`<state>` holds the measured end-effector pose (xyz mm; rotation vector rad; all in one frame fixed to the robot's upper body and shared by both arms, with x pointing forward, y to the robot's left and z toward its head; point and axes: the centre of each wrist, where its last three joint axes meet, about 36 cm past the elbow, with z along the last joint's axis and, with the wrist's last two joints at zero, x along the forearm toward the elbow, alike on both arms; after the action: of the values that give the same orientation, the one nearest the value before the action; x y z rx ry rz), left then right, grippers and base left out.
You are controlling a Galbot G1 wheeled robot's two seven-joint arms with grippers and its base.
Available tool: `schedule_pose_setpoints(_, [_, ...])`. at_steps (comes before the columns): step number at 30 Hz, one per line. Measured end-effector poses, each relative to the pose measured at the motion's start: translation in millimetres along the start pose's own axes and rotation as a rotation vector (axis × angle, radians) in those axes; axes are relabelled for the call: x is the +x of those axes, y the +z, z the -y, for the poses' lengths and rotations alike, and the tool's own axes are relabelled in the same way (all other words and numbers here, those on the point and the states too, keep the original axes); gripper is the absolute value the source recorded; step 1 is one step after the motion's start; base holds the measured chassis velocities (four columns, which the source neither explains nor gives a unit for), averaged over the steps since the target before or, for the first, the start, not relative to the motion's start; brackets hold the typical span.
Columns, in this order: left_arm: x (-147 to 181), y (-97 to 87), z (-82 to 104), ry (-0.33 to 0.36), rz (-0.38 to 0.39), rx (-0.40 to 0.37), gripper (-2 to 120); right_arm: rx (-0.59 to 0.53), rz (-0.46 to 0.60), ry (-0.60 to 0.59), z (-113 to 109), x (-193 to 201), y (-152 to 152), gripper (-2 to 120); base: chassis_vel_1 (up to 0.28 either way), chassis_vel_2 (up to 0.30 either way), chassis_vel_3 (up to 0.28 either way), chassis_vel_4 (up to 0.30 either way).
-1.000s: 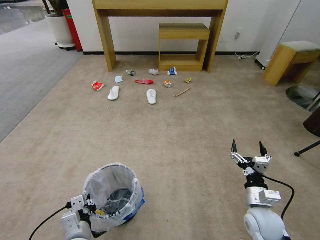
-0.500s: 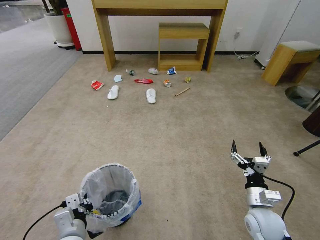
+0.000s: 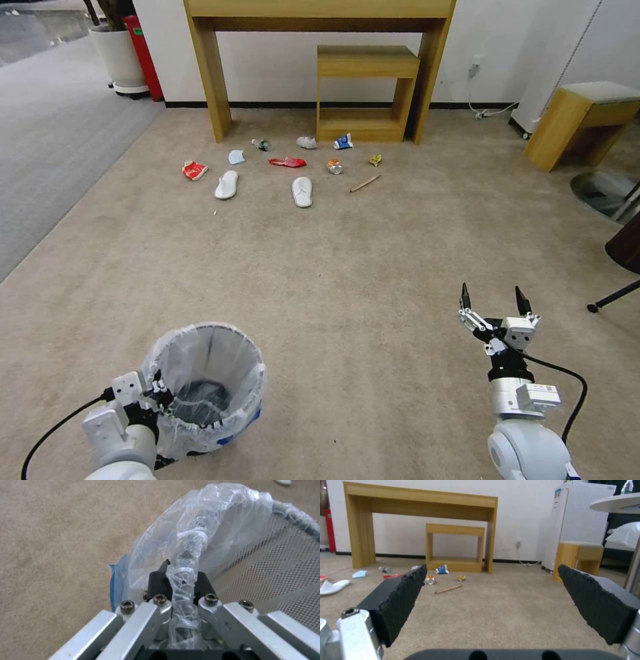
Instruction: Pick up the trash bin and place the garbage on the floor into it.
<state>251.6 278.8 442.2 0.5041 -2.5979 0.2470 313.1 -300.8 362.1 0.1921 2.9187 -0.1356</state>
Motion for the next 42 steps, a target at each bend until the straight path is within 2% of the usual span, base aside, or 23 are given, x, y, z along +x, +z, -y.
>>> schedule_pose_setpoints(10, [-1.6, -19.1, 2.4, 0.02, 0.033, 0.061, 3, 0.004, -0.012, 0.0, -0.6, 2.8, 4.4, 100, 0.0, 0.0, 0.0, 0.0])
schedule_pose_setpoints(24, [-3.5, -34.8, 8.3, 0.05, 0.066, 0.152, 3, 0.022, -0.046, -0.003, 7.7, 8.9, 6.6, 100, 0.0, 0.0, 0.0, 0.0])
schedule_pose_setpoints(42, [-7.0, -37.3, 6.8, 0.051, 0.075, 0.163, 3, 0.013, -0.035, -0.005, 7.8, 2.2, 12.2, 100, 0.0, 0.0, 0.0, 0.0])
